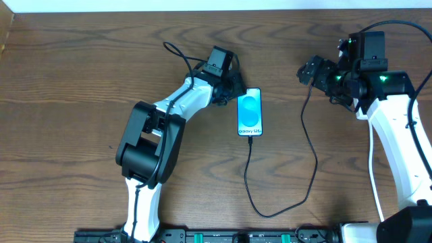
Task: Plug charger to phone and switch on socket
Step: 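Lay the phone flat, open the left gripper and raise it away, then move the right gripper over the white power strip's switch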
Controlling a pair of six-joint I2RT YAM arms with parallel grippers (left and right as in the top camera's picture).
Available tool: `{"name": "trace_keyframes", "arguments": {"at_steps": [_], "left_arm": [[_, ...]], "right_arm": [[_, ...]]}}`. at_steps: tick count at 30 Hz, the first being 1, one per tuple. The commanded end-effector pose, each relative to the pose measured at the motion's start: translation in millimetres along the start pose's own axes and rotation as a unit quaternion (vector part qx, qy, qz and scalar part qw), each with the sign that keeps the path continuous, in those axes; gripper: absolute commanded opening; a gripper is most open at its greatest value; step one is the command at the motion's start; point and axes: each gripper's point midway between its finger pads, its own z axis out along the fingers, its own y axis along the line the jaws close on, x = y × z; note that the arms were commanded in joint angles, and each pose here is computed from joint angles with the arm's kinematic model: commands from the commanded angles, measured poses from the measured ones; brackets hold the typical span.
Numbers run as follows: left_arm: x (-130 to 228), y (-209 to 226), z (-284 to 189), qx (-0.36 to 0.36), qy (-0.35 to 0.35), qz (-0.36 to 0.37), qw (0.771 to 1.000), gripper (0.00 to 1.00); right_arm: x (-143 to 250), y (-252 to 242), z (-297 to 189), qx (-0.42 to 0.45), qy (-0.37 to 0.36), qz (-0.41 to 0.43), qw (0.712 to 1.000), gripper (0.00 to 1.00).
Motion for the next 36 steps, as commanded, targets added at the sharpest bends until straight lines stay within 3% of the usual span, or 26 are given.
{"name": "trace_keyframes", "arguments": {"at_steps": [1,7,13,18,27,28,29,36], "left_arm": [[11.6,86.4,20.6,-0.112,0.015,-0.042,0.993,0.57],[-24.7,105.1,-19.3,-0.118,-0.018,-0.036,0.992,0.58],[-55.6,134.4,-105.6,-0.214,-0.082,-0.012,0.973,0.58],[-62.7,123.7,-185.8,-0.256,-0.139,0.016,0.956,0.58],[-48.4,87.3,-286.7,-0.216,-0.213,0.021,0.953,0.58],[-46.6,85.4,-293.2,-0.214,-0.218,0.022,0.952,0.85],[-45.3,83.0,-300.5,-0.209,-0.225,0.022,0.951,0.9],[-43.6,74.6,-321.8,-0.195,-0.252,0.024,0.948,0.91]], "right_arm": [[-2.8,-2.4,-4.3,0.006,-0.009,-0.01,1.0,0.99],[-4.0,-4.2,-4.4,0.012,-0.012,-0.01,1.0,0.99],[-5.8,-5.4,-3.9,0.015,-0.016,-0.011,1.0,0.99],[-7.2,-4.5,-4.0,0.014,-0.019,-0.011,1.0,0.99],[-7.2,-4.5,-4.0,0.014,-0.019,-0.011,1.0,0.99],[-7.3,-4.5,-4.0,0.014,-0.019,-0.011,1.0,0.99],[-7.4,-4.4,-4.0,0.013,-0.02,-0.011,1.0,0.99],[-11.9,-1.7,-4.1,0.008,-0.029,-0.013,0.999,0.99]]}}
